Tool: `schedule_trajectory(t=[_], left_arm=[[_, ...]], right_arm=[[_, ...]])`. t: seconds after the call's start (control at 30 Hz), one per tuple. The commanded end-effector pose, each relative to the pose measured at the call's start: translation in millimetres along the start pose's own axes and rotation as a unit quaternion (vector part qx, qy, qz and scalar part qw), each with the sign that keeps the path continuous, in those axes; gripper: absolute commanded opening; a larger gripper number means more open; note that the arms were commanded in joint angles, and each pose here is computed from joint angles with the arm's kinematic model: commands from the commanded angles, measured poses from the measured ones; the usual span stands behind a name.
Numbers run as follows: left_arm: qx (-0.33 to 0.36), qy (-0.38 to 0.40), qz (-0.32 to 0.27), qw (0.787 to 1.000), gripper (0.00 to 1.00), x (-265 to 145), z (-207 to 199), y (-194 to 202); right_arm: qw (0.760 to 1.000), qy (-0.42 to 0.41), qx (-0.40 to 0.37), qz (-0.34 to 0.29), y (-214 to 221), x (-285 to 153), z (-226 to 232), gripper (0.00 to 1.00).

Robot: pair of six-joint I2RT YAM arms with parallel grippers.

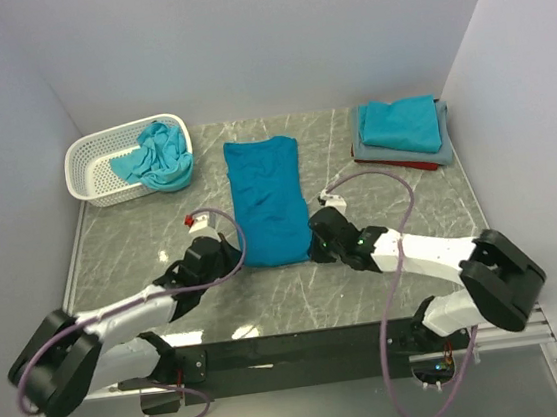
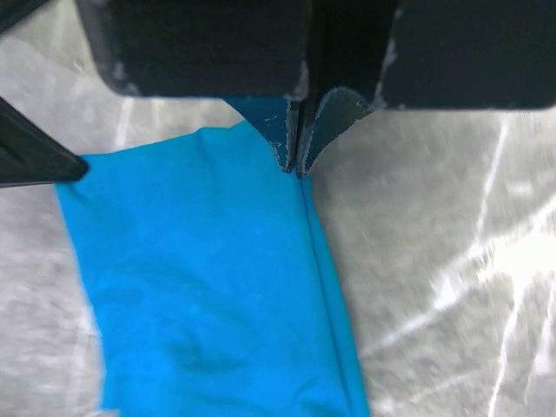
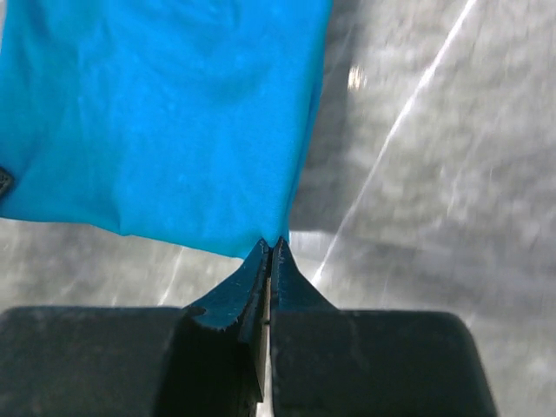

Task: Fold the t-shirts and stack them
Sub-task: Fold the tshirt

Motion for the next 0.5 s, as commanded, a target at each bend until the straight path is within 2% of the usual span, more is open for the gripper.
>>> schedule_trajectory(t=[0.0, 0.27, 0.47], left_arm=[[-0.026, -0.012, -0.016, 0.999, 0.0, -22, 0, 5], [-0.059, 0.039, -0.042, 0.997, 0.0, -73, -22, 12], [-0.056, 0.052, -0.035, 0.996, 0.0, -96, -40, 19]], right_arm=[[1.0, 0.013, 0.013, -0.018, 12, -20, -4, 0.0], [0.998, -0.024, 0.021, -0.052, 27, -77, -8, 0.0], [0.995, -0.061, 0.038, -0.074, 26, -117, -18, 0.0]])
Point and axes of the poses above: each gripper's point midway between its finger pads, its own x axis out along the fingers, its own z axis along the line the jaws close on, y = z × x, the point moved 10 cm from there along -x, back along the fingers, and after that the axes turned 5 degrees about x, right-handed, at the moved point
